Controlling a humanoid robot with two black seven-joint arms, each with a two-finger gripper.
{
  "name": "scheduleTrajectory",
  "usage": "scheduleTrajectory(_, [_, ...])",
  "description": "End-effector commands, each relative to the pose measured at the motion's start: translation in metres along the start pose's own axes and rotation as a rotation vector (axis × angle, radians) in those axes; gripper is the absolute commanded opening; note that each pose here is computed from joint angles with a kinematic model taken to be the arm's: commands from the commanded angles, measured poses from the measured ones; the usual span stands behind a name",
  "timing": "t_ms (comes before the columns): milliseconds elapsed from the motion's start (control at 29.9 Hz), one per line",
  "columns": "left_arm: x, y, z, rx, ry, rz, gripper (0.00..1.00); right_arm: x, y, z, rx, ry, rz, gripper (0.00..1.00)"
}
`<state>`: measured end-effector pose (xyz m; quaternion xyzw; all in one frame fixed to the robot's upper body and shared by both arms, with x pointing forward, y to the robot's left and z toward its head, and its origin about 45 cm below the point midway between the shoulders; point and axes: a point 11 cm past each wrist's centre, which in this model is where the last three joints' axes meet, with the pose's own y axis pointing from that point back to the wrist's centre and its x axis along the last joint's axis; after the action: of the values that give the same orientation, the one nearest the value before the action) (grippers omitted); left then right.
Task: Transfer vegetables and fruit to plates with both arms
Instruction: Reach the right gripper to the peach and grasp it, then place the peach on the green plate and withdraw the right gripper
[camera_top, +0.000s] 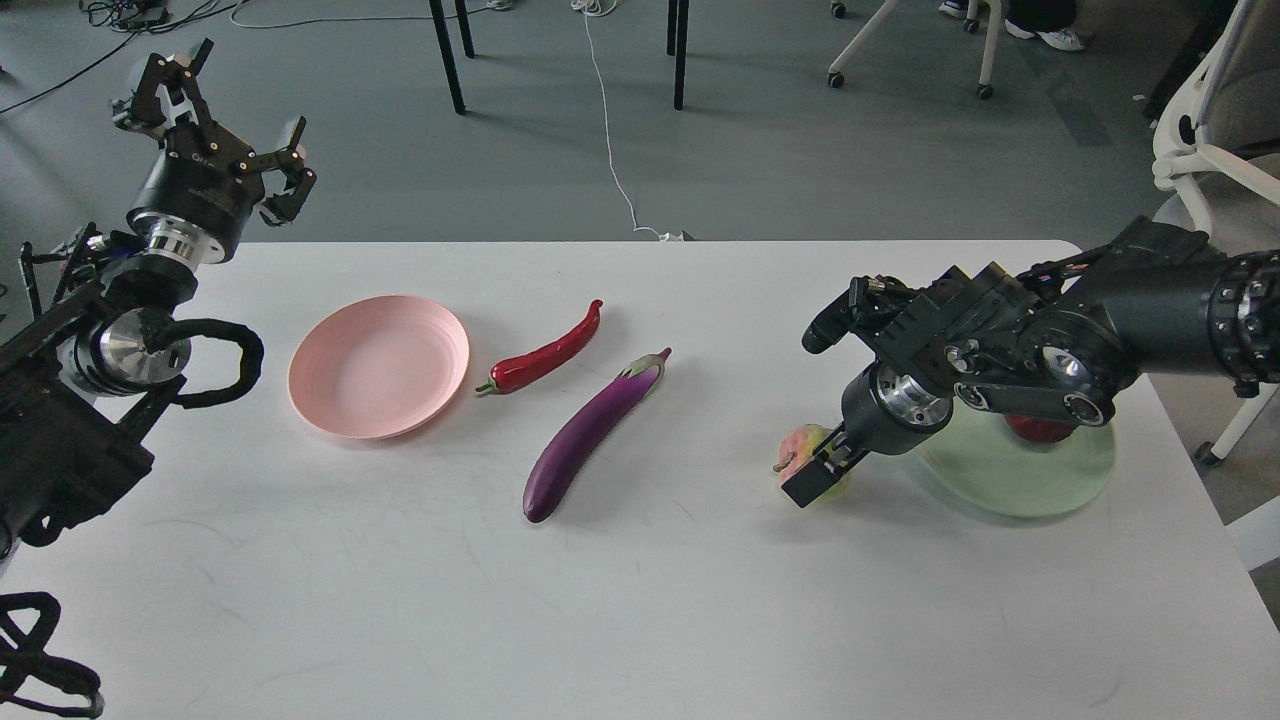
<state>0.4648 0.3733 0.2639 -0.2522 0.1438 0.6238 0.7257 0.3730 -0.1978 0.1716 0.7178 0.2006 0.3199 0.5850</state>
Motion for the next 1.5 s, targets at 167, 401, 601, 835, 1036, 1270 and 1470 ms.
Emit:
scheduleTrajectory(167, [0.002,0.0,0.005,-0.008,-0.004,0.003,0.98,0.002,0.061,0.055,-0.098,-0.11,0.127,0.52])
scheduleTrajectory(401, [0.002,0.0,0.005,-0.009,-0.003,0.004,0.98,-0.064,0.078,0.104,-0.176,-0.219,0.094,0.56])
scheduleTrajectory(601, [0.001,0.0,0.003,-0.004,-0.002,0.002,0.98,-0.098,0.067,0.115,-0.177,-0.279,0.059,0.6])
scheduleTrajectory(835, [-0.003,0.0,-0.002,0.016,-0.013,-0.013,0.98,-0.105,0.06,0.117,-0.175,-0.299,0.07,0.96])
scheduleTrajectory(1036, [-0.006,0.0,-0.007,0.053,-0.042,-0.039,0.98,-0.105,0.072,0.124,-0.175,-0.342,0.118,0.98])
scheduleTrajectory(1270, [-0.047,-0.012,0.006,0.113,-0.284,-0.247,0.98,-0.07,0.123,0.142,-0.141,-0.459,0.426,0.98])
scheduleTrajectory(1470, [-0.096,-0.004,0.002,0.166,-0.592,-0.486,0.98,-0.046,0.144,0.155,0.01,-0.709,0.726,0.98])
